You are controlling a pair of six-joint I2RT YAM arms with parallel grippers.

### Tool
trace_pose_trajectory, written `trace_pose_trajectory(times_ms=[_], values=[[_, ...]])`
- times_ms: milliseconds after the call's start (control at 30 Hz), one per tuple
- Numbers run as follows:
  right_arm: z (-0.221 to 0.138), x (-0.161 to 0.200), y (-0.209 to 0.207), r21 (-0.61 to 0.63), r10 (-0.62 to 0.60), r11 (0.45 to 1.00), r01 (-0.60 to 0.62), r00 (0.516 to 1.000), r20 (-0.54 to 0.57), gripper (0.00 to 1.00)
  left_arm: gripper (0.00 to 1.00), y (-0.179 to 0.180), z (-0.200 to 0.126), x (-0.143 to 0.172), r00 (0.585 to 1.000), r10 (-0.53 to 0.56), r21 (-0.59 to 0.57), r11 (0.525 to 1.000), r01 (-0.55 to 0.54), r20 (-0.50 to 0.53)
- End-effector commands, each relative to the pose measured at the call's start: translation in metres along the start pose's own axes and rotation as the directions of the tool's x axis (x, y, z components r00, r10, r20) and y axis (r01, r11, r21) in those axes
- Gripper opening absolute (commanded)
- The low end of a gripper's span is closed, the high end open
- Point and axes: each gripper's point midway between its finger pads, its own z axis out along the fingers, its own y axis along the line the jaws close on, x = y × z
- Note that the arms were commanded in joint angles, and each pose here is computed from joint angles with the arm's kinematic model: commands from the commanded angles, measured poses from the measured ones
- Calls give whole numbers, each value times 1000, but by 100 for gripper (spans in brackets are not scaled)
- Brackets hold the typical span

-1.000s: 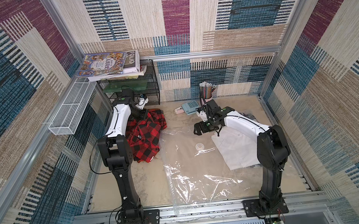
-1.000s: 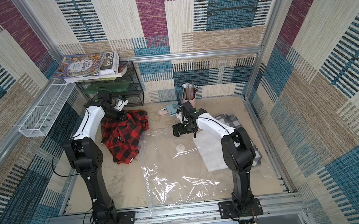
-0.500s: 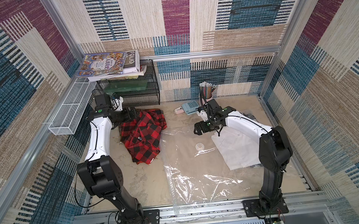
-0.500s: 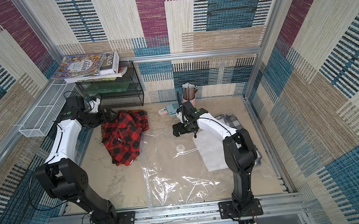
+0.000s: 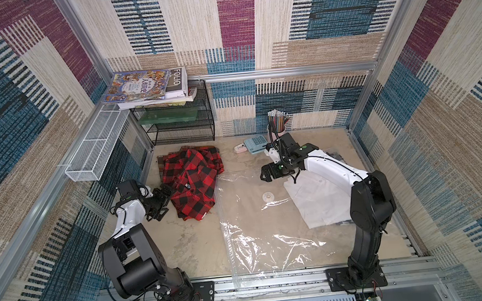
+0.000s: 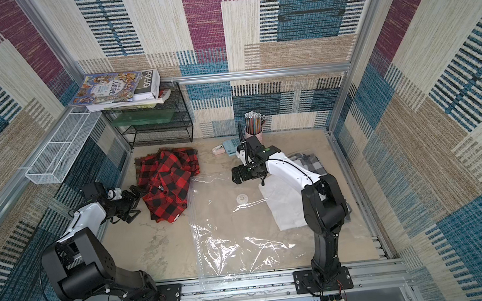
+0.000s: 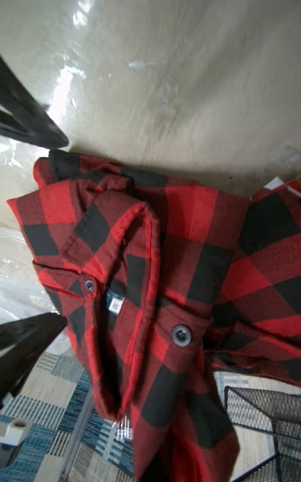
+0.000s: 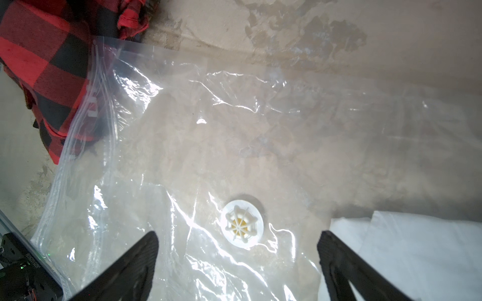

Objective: Take the shirt out of the vacuum bag
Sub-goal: Place the shirt at the center of the board.

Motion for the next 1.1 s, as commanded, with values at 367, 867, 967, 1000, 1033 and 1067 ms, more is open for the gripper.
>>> trace_pose_trajectory(times_ms=[367, 867, 967, 1000, 1033, 1067], values=[[2, -5, 6, -20, -3, 1000, 3, 1000, 25, 97, 100, 8, 38, -38, 987, 158, 4, 987, -158, 28], [6, -8, 10, -13, -2, 1000, 3, 1000, 17, 97, 89, 22, 98, -3, 962, 232, -40, 970, -240, -146], [6, -7, 10, -10, 1, 1000, 0, 1000, 16, 97, 68, 17, 101, 0, 955, 248, -21, 967, -255, -161], [7, -7, 11, -11, 0, 1000, 0, 1000, 16, 97, 61, 16, 101, 1, 952, 255, -19, 965, -262, -168], [7, -8, 11, -12, 3, 1000, -3, 1000, 18, 97, 53, 16, 101, 1, 951, 255, -21, 965, -262, -174], [7, -8, 12, -14, 3, 1000, -2, 1000, 19, 97, 44, 14, 101, 3, 950, 254, -7, 966, -260, -182]])
